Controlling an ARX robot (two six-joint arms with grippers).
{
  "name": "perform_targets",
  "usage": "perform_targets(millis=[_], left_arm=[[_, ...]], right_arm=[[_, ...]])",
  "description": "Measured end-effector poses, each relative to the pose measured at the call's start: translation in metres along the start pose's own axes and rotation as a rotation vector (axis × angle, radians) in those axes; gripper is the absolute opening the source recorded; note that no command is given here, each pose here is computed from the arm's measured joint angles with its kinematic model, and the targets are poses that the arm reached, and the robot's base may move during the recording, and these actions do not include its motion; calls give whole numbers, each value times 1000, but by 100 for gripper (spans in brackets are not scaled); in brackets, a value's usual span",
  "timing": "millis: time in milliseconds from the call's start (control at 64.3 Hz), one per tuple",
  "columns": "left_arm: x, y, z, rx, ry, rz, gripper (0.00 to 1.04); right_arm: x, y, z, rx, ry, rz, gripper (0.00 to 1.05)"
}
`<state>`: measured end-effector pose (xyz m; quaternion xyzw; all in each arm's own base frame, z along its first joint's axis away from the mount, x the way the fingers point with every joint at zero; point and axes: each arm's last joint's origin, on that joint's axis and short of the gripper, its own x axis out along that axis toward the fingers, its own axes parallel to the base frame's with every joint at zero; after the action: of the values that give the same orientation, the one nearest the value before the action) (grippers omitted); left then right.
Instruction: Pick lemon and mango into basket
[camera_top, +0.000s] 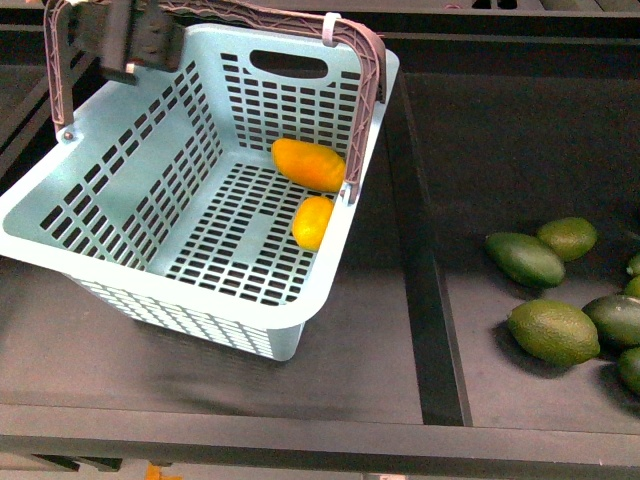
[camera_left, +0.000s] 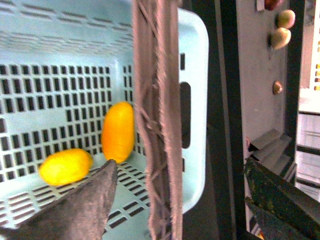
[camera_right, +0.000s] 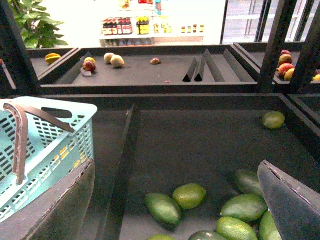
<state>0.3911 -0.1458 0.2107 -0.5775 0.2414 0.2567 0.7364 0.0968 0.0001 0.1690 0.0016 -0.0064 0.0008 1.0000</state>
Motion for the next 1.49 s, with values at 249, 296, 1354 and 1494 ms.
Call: perform_targets(millis=[249,296,1354,1494], left_arm=[[-51,17,46,159,-66,100,96],[-51,27,50,314,-7,-121,85],[-134,222,117,1263,-511,-559,3],[-143,226,117,1261,-519,-565,3]], right_arm=[[0,0,0,0,0,0,96],[0,0,0,0,0,0,96],[0,0,0,0,0,-2,96],[0,0,0,0,0,-2,96]])
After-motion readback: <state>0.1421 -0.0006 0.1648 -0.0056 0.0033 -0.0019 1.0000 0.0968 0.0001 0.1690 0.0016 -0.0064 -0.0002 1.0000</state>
